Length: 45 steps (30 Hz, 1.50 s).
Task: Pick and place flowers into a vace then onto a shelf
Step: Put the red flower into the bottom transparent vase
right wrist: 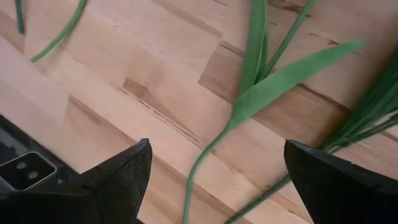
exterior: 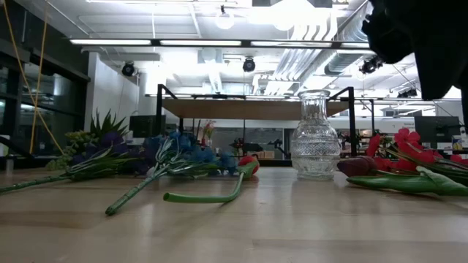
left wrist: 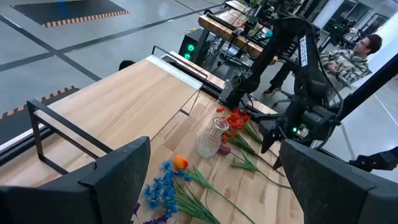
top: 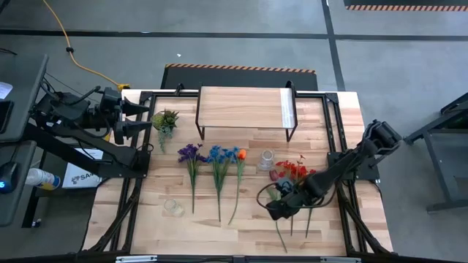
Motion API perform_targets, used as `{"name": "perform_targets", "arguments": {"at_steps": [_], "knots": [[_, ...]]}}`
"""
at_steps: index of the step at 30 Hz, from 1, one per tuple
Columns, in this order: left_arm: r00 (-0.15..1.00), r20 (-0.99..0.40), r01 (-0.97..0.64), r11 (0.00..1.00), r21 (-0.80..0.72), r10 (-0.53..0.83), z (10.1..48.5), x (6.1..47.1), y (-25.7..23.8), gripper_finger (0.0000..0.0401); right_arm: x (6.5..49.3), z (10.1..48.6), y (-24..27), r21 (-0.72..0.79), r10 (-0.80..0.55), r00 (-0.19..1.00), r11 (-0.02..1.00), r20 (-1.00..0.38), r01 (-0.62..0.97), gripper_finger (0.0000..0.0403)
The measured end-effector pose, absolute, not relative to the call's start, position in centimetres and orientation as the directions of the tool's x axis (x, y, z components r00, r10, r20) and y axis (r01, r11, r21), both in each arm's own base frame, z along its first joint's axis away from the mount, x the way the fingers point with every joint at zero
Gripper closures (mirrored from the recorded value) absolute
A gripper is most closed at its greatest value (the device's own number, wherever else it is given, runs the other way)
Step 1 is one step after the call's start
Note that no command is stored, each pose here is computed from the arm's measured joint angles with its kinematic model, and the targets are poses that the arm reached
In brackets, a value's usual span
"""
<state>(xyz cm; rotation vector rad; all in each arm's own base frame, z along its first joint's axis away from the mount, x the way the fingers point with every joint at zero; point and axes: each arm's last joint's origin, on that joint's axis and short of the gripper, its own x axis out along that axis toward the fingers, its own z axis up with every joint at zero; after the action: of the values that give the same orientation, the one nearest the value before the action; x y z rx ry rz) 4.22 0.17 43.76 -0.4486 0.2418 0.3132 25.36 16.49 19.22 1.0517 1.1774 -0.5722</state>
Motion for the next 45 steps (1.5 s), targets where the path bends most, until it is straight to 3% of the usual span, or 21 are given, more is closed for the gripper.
{"name": "perform_targets", "arguments": {"at_steps": [45], "knots": [[0.910, -0.333, -0.365, 0.860, -0.356, 0.248, 43.4, 4.1, 0.2, 0.0011, 27.7, 13.8, 15.4, 0.195, 0.084, 0.176, 0.373, -0.981, 0.907, 0.0053]]}}
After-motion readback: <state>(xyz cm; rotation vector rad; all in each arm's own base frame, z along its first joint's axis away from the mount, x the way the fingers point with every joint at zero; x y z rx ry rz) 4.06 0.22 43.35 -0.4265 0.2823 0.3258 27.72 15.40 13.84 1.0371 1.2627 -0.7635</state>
